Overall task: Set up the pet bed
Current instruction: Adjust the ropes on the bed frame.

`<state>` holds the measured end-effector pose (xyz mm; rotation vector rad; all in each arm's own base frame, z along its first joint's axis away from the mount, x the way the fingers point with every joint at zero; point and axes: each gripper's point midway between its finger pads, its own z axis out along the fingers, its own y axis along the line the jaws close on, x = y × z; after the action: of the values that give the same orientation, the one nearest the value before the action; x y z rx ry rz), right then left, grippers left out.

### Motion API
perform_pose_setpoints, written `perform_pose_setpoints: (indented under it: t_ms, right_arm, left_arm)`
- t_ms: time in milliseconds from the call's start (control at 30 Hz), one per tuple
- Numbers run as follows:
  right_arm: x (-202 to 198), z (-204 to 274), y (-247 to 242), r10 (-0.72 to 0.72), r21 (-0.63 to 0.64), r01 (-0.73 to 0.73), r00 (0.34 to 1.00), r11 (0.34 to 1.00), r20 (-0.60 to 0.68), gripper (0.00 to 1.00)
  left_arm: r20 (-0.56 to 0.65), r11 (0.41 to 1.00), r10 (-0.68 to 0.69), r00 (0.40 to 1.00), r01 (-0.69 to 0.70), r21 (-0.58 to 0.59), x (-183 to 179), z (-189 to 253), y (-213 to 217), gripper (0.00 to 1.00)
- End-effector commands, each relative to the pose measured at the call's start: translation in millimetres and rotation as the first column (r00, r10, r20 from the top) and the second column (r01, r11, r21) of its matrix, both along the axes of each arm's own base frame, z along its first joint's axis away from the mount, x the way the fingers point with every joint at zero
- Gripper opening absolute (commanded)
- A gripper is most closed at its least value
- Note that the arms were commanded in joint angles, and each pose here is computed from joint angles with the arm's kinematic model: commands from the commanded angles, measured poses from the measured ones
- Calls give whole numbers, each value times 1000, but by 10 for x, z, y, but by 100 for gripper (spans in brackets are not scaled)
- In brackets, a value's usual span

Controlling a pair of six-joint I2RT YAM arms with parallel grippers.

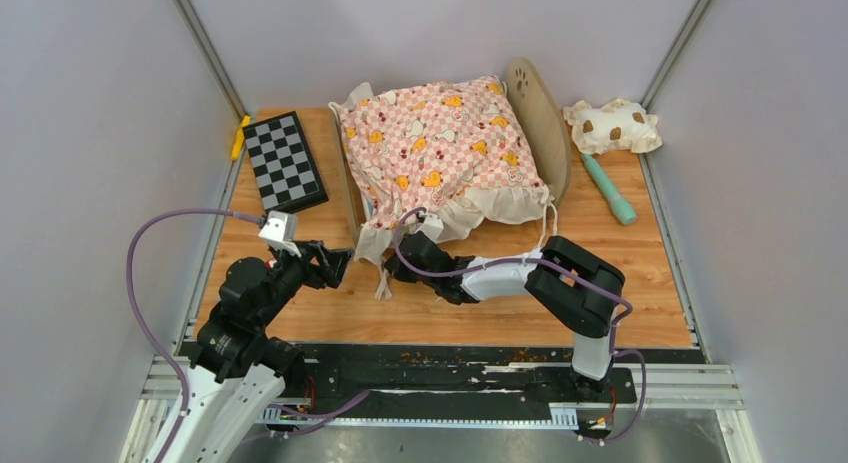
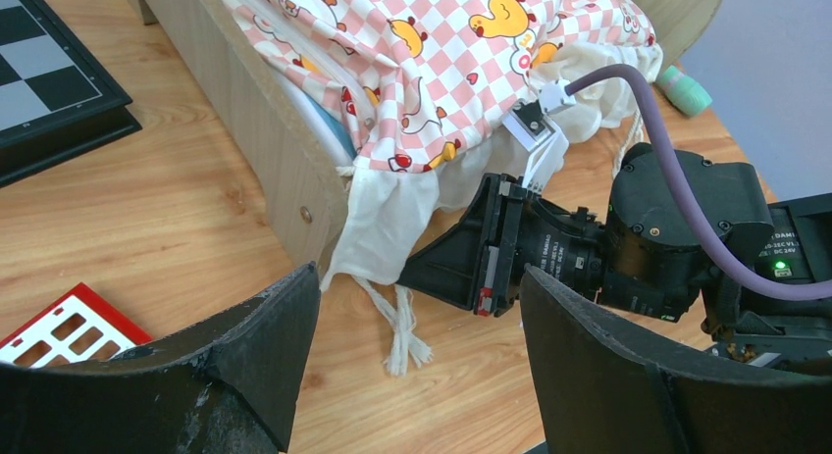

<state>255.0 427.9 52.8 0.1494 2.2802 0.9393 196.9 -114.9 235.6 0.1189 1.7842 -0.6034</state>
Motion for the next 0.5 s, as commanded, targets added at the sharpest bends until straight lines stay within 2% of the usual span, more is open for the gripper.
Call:
perform_pose_setpoints:
  t_ms: [0,233,467]
  right_arm:
    - [112,186,-156,-48,-59,54,994,997,100,0]
    - [88,120,-195,-36,-88,45,994,995,102,0]
    - [44,96,-218,-9,-106,21,994,994,109,5]
  left_arm:
    - [44,1000,-4,999,4,-5,24,156,-7,81]
    - [38,1000,-4,999,4,0,30,129,-8,82]
    - [31,1000,-5,999,5,11,34,88,-7,82]
